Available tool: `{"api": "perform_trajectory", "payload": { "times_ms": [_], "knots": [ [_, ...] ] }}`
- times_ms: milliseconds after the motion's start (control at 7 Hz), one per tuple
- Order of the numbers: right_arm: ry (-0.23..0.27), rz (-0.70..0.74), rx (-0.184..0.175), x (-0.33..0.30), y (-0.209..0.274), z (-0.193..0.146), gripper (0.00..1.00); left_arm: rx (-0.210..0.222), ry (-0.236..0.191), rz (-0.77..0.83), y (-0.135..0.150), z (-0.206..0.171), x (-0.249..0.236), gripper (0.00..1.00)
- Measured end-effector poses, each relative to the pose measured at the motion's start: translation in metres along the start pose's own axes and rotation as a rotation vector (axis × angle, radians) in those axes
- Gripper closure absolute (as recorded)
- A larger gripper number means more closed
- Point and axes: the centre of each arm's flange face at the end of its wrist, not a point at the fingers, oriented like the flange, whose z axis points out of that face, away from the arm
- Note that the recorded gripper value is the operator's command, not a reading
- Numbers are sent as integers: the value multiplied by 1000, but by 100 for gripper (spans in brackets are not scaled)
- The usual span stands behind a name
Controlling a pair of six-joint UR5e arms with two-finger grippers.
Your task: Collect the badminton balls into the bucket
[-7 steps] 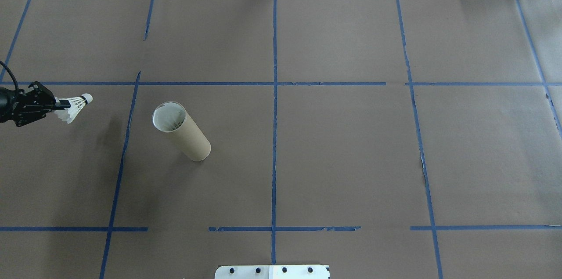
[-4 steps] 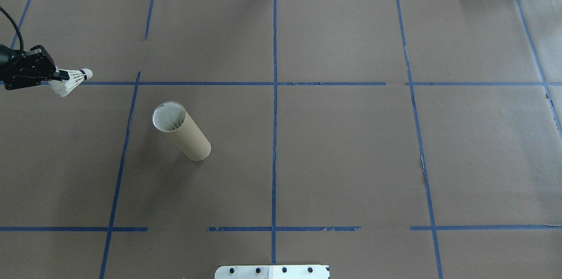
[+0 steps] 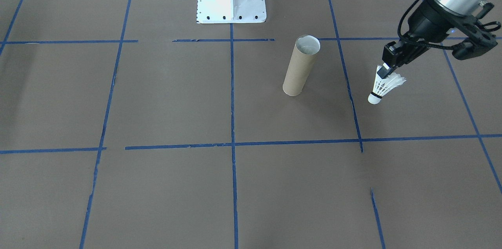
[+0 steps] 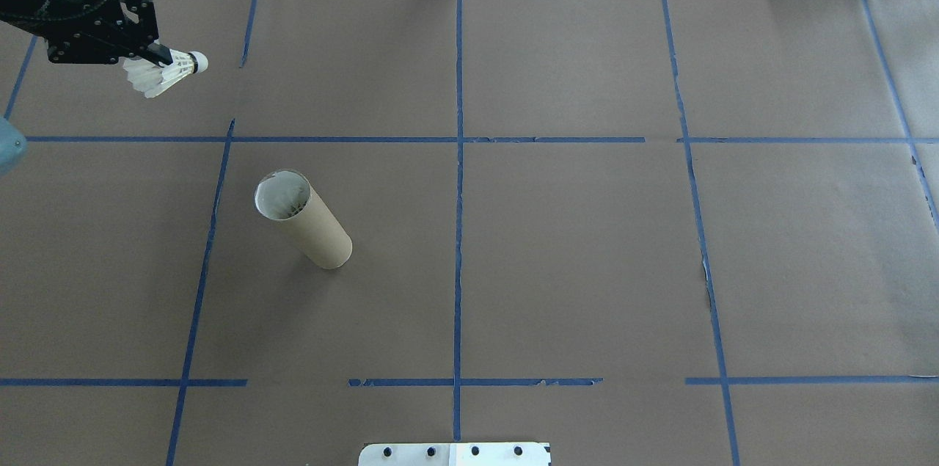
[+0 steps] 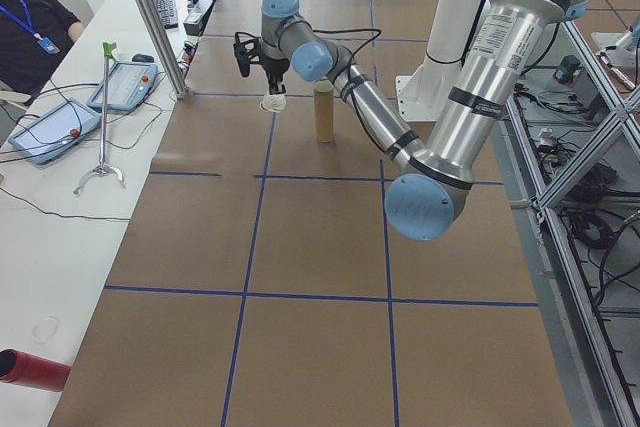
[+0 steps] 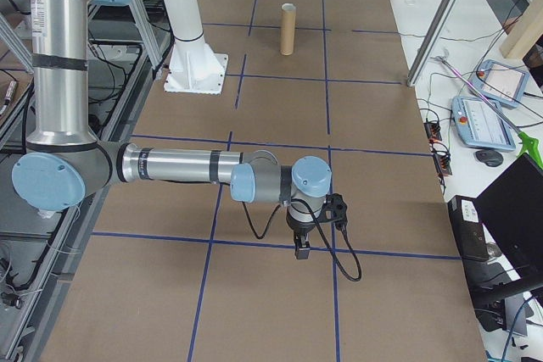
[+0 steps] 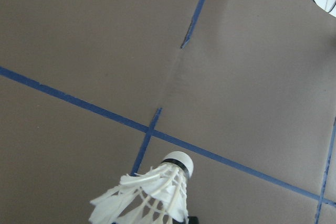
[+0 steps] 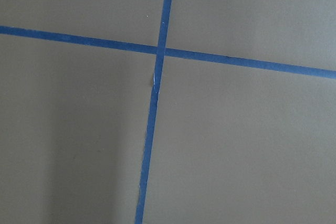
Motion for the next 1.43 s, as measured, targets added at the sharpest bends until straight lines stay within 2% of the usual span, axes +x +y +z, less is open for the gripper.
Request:
{"api": "perform_trajectory", "payload": {
  "times_ms": [143,286,571,857,1000,1143,1429],
  "knots": [
    [0,0,0,0,0,0,0,-16,-42,7,27,-7,34,100],
    [0,0,0,0,0,0,0,-31,-105,12,56,-6,61,100],
    [0,0,0,0,0,0,0,-53,-277,55,107,-1,106,100],
    [0,-1,1,0,0,0,0,-86,-419,114,137,10,128,100],
    [0,-1,1,0,0,0,0,-102,-470,132,143,24,134,100],
    [0,-1,1,0,0,0,0,-115,-499,142,148,35,138,100],
    [0,-1,1,0,0,0,0,-131,-516,155,156,44,141,100]
  ]
}}
